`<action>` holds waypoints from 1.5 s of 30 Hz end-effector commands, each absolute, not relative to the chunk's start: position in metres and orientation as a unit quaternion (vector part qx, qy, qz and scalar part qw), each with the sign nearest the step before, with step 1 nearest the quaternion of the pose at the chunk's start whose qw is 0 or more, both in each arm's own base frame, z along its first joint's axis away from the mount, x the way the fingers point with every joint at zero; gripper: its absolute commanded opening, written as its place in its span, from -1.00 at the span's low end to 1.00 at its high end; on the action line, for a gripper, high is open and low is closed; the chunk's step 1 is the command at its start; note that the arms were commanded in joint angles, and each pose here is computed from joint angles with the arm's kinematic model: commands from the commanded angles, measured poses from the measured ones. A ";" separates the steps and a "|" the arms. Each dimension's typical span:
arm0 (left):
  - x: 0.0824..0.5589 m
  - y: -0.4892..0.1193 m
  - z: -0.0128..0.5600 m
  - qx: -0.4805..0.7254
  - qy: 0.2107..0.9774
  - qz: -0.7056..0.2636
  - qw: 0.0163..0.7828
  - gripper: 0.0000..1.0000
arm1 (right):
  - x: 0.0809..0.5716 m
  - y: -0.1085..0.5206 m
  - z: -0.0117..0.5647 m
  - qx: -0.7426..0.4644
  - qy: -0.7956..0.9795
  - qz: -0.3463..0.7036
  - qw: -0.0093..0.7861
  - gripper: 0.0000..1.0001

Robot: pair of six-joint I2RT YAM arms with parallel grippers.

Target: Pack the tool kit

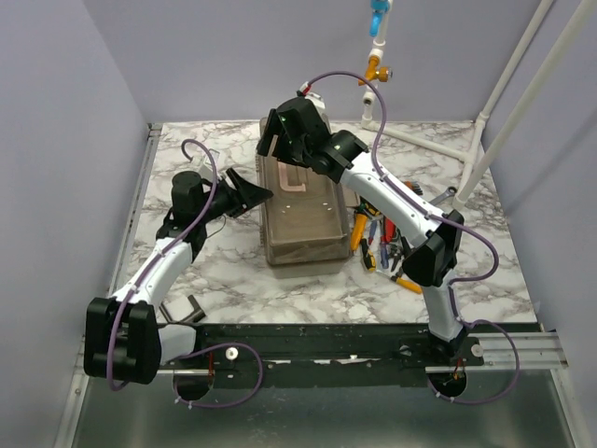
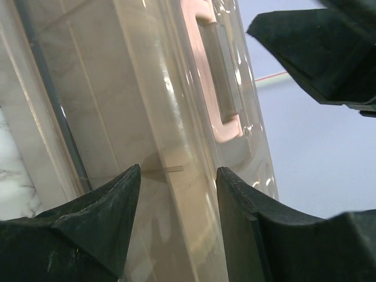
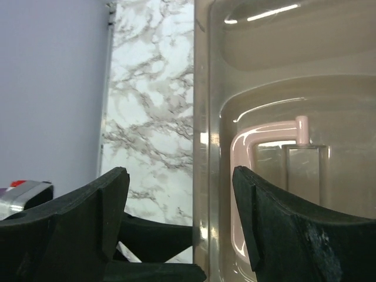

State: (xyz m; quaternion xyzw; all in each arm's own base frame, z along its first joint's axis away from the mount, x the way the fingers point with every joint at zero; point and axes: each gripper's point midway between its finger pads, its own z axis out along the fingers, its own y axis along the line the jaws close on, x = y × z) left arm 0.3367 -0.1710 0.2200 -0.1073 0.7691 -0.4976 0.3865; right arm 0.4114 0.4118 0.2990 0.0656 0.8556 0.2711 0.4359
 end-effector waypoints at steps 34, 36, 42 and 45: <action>0.327 -0.141 0.249 -0.097 0.771 -0.454 0.436 0.12 | 0.367 0.426 0.260 -0.018 0.832 0.498 0.245 0.42; 0.327 -0.141 0.257 -0.095 0.768 -0.457 0.439 0.12 | 0.364 0.419 0.267 -0.017 0.812 0.534 0.233 0.40; 0.330 -0.150 0.294 -0.083 0.748 -0.483 0.447 0.12 | 0.366 0.403 0.272 -0.016 0.789 0.573 0.219 0.36; 0.332 -0.160 0.307 -0.076 0.742 -0.501 0.439 0.13 | 0.367 0.400 0.276 -0.019 0.777 0.590 0.221 0.35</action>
